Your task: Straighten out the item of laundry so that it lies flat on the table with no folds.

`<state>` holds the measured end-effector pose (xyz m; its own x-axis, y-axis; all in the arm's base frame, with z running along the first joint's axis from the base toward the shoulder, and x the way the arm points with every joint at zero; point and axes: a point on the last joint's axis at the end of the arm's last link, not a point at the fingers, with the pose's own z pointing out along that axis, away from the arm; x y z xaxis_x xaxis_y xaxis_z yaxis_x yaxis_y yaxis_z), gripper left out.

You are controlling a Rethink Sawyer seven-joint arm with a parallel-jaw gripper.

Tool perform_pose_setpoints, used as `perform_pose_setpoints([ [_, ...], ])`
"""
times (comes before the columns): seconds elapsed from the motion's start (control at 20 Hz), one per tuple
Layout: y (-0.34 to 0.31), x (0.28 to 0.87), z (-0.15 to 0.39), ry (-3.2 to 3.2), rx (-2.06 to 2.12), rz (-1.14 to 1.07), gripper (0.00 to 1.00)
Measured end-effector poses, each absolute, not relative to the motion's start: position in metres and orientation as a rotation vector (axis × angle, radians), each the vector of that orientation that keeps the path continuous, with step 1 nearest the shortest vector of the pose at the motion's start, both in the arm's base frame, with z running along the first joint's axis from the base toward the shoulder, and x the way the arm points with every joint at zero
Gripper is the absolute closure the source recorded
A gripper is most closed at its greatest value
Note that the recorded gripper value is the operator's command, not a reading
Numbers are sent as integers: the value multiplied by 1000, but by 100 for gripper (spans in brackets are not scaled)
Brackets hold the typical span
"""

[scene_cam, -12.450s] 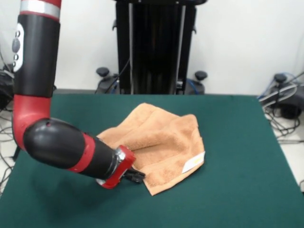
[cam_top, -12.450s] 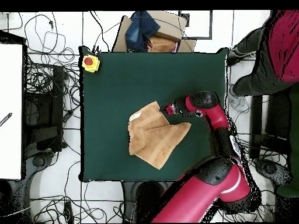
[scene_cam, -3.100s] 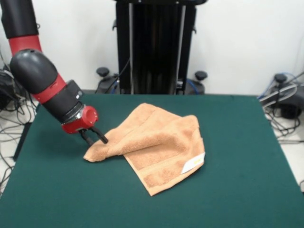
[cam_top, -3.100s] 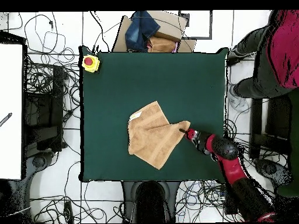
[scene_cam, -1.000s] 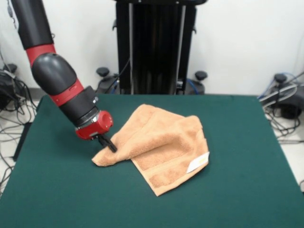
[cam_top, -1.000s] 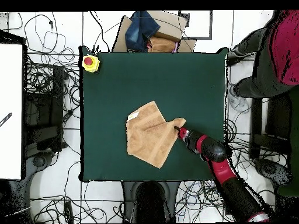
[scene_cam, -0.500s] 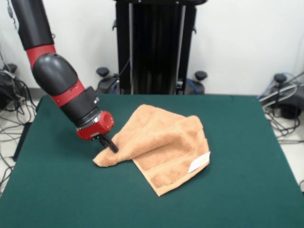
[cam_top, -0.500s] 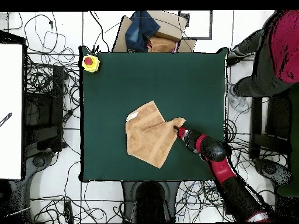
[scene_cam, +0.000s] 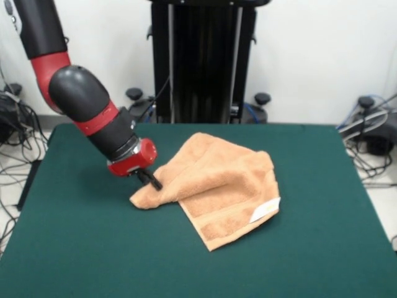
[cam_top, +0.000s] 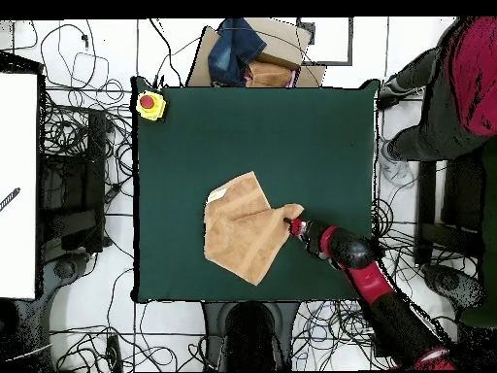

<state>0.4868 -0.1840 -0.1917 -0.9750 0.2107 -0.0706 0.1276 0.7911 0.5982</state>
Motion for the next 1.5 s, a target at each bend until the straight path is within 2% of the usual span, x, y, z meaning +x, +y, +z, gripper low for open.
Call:
perform_pose_setpoints([
  [0.55, -165, 440, -198, 2971, 211, 1132, 100],
  [1.1, -155, 411, -198, 3012, 159, 1174, 100],
  [1.5, -124, 377, -180, 3057, 93, 1327, 100],
])
